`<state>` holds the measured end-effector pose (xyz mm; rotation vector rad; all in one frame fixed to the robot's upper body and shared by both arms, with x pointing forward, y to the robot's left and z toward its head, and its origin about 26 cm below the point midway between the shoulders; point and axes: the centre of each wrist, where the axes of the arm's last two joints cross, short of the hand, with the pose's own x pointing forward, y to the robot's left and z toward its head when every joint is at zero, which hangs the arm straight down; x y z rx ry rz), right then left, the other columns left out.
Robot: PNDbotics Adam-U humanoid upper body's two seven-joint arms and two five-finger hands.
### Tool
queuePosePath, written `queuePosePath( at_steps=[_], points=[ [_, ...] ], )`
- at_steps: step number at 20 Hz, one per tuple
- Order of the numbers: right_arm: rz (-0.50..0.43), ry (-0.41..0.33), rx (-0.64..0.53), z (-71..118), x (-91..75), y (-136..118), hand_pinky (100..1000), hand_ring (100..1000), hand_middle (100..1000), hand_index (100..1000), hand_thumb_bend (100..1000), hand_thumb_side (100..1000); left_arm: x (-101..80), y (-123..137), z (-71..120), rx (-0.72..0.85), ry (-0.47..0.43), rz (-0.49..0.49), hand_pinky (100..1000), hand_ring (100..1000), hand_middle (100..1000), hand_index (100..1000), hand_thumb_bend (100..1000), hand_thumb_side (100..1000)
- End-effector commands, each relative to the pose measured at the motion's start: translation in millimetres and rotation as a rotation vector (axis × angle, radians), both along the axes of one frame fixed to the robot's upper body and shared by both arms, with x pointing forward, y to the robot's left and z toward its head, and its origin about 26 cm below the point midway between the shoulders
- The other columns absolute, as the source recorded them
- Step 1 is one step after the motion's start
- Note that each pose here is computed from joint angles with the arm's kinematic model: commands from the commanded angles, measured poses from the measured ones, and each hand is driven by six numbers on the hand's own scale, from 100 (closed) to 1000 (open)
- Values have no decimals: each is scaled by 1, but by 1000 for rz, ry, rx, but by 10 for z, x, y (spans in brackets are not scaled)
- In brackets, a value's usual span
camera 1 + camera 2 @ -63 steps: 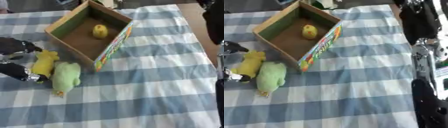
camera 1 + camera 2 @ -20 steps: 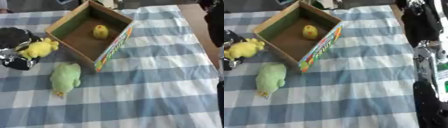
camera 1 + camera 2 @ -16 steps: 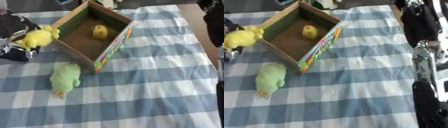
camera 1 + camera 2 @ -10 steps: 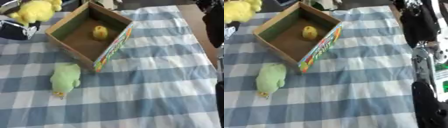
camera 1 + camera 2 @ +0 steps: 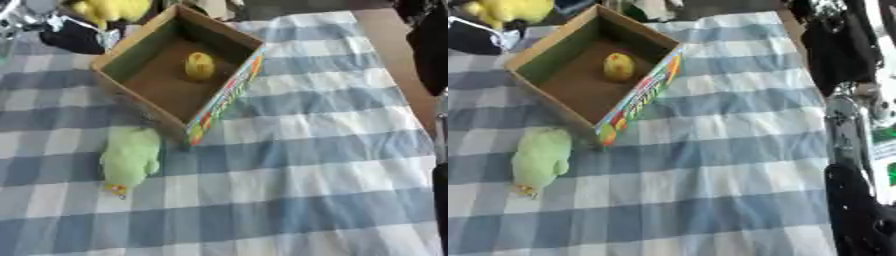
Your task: Pick up objects on the table and place them in the box.
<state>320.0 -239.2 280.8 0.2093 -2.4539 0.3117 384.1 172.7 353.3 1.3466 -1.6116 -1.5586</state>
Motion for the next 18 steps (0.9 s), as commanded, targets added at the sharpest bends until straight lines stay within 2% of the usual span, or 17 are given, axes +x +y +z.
queuePosePath(
  at_steps=[1, 9, 13, 18],
  points=[
    [10, -35, -4, 91, -47, 15, 833, 803, 492, 825, 100, 491, 127, -103, -13, -25, -25, -15, 307, 523, 490, 653, 100, 295],
    [22, -41, -5, 111, -49, 42, 834, 803, 491, 825, 100, 487, 445, -281, -272, -72, 18, -44, 322, 537, 507, 664, 100, 281],
    [24, -41, -3, 117, -52, 47, 835, 804, 490, 826, 100, 486, 561, -291, -405, -72, 39, -37, 361, 577, 548, 713, 100, 258],
    [23, -40, 0, 116, -53, 47, 835, 804, 490, 825, 100, 486, 651, -246, -522, -47, 69, 51, 516, 742, 720, 879, 100, 218]
  ],
)
